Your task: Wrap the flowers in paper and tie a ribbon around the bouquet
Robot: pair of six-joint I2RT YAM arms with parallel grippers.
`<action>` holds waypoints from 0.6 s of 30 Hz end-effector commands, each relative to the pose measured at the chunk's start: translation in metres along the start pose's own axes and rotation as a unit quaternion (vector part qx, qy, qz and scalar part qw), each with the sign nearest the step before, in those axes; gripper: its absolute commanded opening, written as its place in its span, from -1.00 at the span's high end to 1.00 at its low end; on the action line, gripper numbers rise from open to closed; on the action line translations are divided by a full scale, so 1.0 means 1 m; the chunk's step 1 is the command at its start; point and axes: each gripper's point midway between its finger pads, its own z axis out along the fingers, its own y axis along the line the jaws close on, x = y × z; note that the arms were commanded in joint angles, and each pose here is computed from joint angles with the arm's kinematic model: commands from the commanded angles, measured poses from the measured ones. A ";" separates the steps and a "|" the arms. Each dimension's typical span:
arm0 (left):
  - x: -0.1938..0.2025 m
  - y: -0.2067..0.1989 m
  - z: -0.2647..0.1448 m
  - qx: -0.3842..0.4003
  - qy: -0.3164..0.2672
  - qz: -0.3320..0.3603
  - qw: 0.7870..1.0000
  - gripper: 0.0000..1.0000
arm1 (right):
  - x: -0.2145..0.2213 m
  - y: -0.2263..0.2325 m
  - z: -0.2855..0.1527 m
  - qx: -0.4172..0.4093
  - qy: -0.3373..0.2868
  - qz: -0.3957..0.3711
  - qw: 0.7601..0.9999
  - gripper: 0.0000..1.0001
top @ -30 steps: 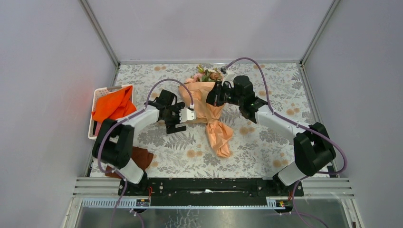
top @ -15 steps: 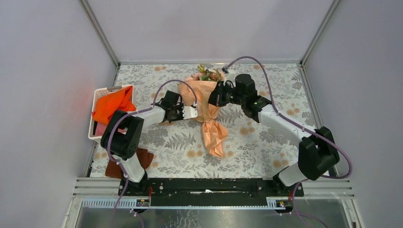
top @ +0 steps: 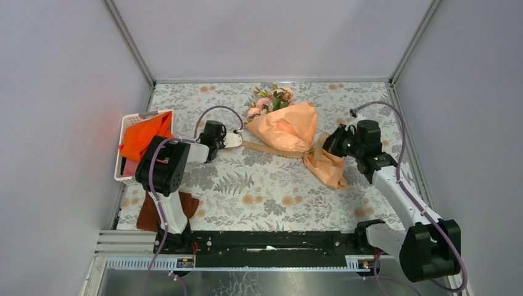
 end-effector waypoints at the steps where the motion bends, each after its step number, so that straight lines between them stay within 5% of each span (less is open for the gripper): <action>1: 0.042 -0.065 0.005 0.093 0.046 -0.017 0.995 1.00 | 0.017 -0.035 -0.008 0.034 0.003 0.042 0.999 1.00; 5: 0.033 -0.061 -0.002 0.116 0.027 -0.033 0.992 1.00 | 0.032 -0.036 -0.001 0.017 0.039 0.045 0.998 1.00; 8: -0.004 -0.079 -0.035 0.239 -0.062 -0.038 0.968 1.00 | 0.038 -0.033 0.005 0.004 0.062 0.045 0.997 1.00; 12: -0.053 -0.080 -0.078 0.316 -0.169 -0.046 0.932 -0.50 | 0.032 -0.026 0.005 -0.006 0.062 0.032 0.998 1.00; 14: -0.087 -0.070 -0.087 0.314 -0.216 -0.048 0.923 -0.89 | 0.029 -0.024 0.005 -0.009 0.062 0.026 0.998 1.00; 18: -0.157 -0.063 -0.092 0.272 -0.309 -0.034 0.911 -0.97 | 0.022 -0.016 0.005 -0.021 0.059 0.017 0.998 1.00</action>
